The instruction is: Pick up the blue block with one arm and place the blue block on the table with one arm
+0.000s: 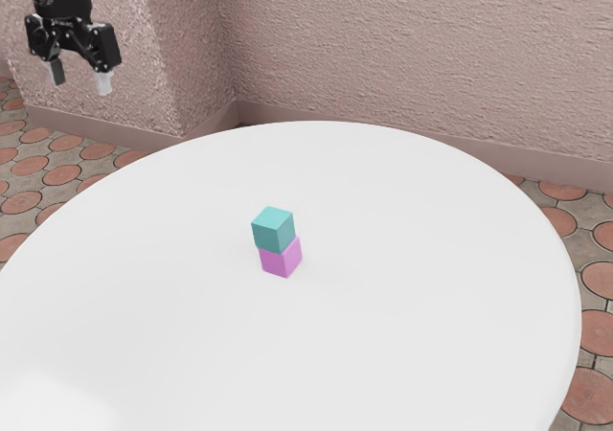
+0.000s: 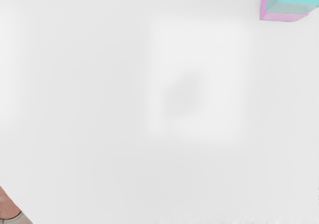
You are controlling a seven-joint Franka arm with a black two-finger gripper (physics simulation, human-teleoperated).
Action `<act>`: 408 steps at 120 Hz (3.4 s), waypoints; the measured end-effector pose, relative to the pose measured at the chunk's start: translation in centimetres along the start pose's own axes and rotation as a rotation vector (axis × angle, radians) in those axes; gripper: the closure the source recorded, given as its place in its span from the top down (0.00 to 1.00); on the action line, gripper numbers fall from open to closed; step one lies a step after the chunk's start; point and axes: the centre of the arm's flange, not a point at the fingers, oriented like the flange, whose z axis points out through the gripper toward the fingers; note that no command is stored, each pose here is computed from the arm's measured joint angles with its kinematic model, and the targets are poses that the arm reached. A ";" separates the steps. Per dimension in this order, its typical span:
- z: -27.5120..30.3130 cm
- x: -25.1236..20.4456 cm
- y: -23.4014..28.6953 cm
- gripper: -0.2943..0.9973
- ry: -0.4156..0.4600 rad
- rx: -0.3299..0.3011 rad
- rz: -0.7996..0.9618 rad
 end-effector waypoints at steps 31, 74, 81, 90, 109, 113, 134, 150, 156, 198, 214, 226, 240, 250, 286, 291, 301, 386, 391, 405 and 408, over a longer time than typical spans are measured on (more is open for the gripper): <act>-8.0 -3.3 -1.2 0.77 0.179 0.040 0.005; -11.1 -4.3 6.8 0.77 0.244 0.062 0.234; -11.0 -4.3 6.9 0.77 0.242 0.064 0.244; -10.9 -4.2 6.4 0.77 0.239 0.065 0.241; -10.1 -3.8 3.6 0.77 0.217 0.068 0.197; -9.6 -3.5 3.0 0.77 0.205 0.068 0.185; 0.6 -1.2 3.8 0.77 0.015 -0.029 0.219; 19.4 -4.3 3.1 0.77 -0.155 -0.151 0.210; 24.1 -5.1 3.6 0.77 -0.174 -0.163 0.187; 27.0 4.9 11.2 0.77 0.102 -0.078 0.069; 25.4 6.1 13.6 0.77 0.167 -0.110 0.001; 23.8 9.4 13.5 0.77 0.203 -0.093 -0.060; 24.8 12.2 13.7 0.77 0.186 -0.069 -0.099; 25.6 13.5 14.1 0.77 0.165 -0.069 -0.097; 26.0 14.2 15.1 0.77 0.098 -0.130 0.028; 26.3 14.4 15.2 0.77 0.088 -0.131 0.054; 26.6 14.8 15.1 0.77 0.079 -0.130 0.103; 29.3 18.1 17.4 0.77 0.057 -0.149 0.240; 29.5 18.1 17.6 0.77 0.052 -0.143 0.231; 30.0 18.4 17.7 0.77 0.043 -0.130 0.202; 30.0 18.6 17.8 0.77 0.045 -0.128 0.196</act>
